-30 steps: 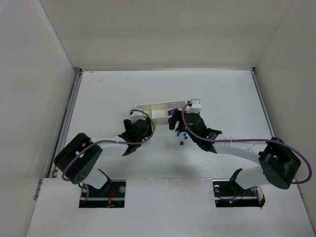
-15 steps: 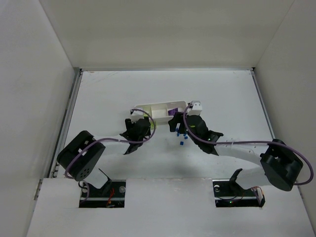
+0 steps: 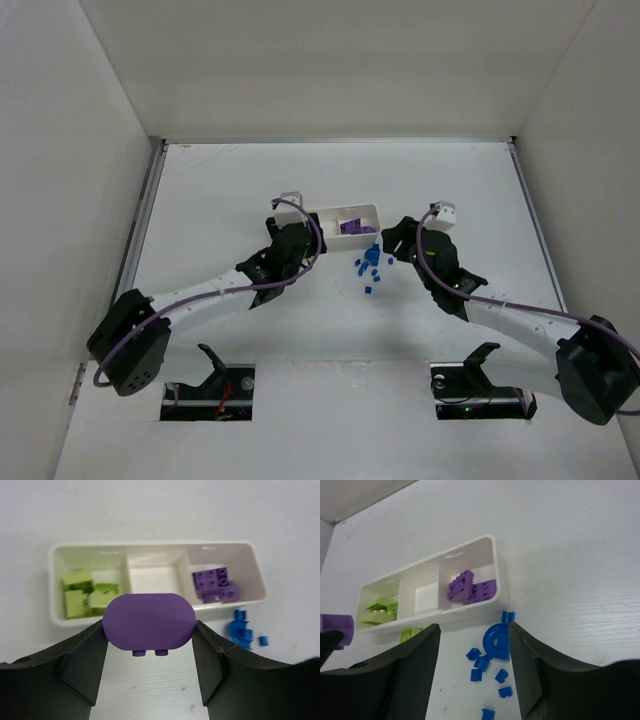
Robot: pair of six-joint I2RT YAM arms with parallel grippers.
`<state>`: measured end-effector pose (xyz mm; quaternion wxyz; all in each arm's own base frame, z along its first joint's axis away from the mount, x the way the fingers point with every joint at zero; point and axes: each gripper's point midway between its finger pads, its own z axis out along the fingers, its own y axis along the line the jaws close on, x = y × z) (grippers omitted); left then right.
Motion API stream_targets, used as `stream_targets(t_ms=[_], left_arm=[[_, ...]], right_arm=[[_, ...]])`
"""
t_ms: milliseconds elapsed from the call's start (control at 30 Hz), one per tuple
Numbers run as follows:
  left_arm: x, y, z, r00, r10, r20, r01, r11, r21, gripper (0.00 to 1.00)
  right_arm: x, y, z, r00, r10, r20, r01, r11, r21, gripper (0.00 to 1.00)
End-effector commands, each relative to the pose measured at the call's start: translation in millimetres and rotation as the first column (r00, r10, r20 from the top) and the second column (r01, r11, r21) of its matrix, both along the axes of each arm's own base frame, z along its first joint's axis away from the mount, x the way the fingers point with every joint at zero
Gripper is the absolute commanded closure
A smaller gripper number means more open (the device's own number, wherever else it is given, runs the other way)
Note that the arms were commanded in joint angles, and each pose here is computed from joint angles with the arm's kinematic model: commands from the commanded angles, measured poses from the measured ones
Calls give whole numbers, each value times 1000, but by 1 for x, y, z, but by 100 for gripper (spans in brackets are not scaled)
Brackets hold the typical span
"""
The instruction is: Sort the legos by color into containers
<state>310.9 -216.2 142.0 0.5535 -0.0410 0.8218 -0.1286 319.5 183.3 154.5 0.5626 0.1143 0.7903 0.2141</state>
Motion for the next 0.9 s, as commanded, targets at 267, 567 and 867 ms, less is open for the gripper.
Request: stream_targets(t_ms=[267, 567, 867], left_arm=[[55, -140, 25, 970, -241, -4, 239, 964, -117, 52], [74, -177, 13, 964, -267, -18, 264, 960, -98, 46], [68, -172, 21, 963, -268, -15, 267, 962, -52, 27]], right_arm=[[12, -43, 6, 990, -139, 22, 136, 987, 88, 40], [12, -48, 6, 988, -151, 16, 149, 984, 101, 39], [12, -44, 4, 990, -143, 7, 141, 985, 103, 39]])
